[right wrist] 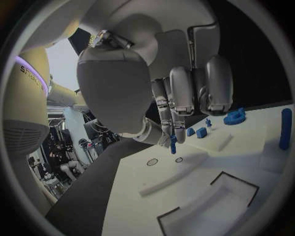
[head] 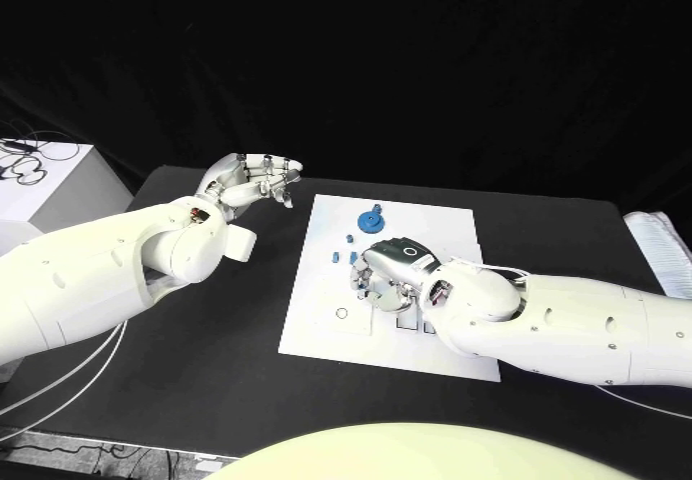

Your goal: Assemble the parts on the task board

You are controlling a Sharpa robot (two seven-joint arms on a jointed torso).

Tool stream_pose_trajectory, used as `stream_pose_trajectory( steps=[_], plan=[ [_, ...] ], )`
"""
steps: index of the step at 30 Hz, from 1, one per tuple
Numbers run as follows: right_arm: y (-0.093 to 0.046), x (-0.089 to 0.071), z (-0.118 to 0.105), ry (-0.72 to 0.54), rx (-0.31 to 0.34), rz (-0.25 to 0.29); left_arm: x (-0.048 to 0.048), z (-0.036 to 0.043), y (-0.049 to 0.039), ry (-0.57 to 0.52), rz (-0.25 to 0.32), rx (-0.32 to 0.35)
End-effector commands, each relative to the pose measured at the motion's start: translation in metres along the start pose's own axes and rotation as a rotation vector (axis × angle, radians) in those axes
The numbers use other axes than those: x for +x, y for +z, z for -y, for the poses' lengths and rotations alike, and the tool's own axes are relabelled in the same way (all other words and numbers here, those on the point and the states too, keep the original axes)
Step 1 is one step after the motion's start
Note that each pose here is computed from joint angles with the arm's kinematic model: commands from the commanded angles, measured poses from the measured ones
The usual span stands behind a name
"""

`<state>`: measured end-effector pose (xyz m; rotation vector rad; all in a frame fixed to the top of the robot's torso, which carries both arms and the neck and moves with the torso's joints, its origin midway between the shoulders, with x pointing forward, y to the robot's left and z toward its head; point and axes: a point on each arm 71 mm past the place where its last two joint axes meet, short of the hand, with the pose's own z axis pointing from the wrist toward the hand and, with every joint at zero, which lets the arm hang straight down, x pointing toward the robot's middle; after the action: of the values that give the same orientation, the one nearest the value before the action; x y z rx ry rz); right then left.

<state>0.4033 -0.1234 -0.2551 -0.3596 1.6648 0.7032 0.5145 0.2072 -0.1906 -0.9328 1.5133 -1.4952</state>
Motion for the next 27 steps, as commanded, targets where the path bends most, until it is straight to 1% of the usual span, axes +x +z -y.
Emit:
stream_pose_trajectory(
  steps=[1,27],
  plan=[
    [0.0003,0.0001,0.0007,-0.02,-0.008,0.011,0.0028,0.0021,0.0002,0.002,-0.019,0.015],
    [0.0005,0.0043,0.0024,-0.025,-0.007,-0.001,0.0045,0.0027,0.0001,0.006,-0.026,0.017]
  ],
)
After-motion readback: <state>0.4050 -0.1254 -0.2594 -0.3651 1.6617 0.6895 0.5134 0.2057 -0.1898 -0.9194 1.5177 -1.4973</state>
